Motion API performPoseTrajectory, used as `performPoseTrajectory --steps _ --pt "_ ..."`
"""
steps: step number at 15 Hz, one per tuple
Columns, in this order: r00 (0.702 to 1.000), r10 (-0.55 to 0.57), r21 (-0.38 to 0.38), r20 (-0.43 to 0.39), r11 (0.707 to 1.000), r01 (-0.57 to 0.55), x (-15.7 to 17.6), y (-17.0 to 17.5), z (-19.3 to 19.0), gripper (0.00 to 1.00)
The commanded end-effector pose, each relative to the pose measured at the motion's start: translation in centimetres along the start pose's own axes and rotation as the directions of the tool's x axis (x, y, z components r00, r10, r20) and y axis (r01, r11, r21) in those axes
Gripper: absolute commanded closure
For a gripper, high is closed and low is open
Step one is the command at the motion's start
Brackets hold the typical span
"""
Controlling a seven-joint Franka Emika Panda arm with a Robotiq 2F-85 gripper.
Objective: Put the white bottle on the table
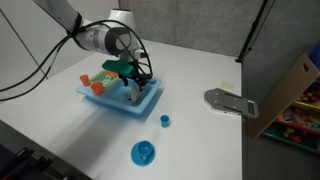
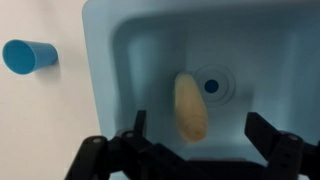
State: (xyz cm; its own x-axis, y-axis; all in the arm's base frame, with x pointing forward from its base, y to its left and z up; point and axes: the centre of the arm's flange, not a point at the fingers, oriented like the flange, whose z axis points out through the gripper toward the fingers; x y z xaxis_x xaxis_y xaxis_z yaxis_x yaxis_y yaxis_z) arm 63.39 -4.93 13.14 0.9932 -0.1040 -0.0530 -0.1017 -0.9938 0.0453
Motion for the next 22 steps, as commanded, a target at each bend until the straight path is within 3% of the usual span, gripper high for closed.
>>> performPoseTrajectory --steps 1,3,10,17,22 --pt "1.000 0.009 -0.013 -0.007 1.000 -0.009 1.3 -0.2 0.8 0.25" --pt "1.000 0.015 -0.021 -0.007 1.000 -0.015 1.4 -0.3 1.1 0.34" --pt "0.997 0.082 -0.042 -0.007 0.996 -0.082 1.0 0.5 -1.5 0.90" --pt "0.995 0.094 -0.046 0.014 0.995 -0.094 -1.4 0.5 -7.0 0.91" --pt "0.981 0.185 -0.056 0.049 0.982 -0.182 -2.3 3.1 -10.2 0.91"
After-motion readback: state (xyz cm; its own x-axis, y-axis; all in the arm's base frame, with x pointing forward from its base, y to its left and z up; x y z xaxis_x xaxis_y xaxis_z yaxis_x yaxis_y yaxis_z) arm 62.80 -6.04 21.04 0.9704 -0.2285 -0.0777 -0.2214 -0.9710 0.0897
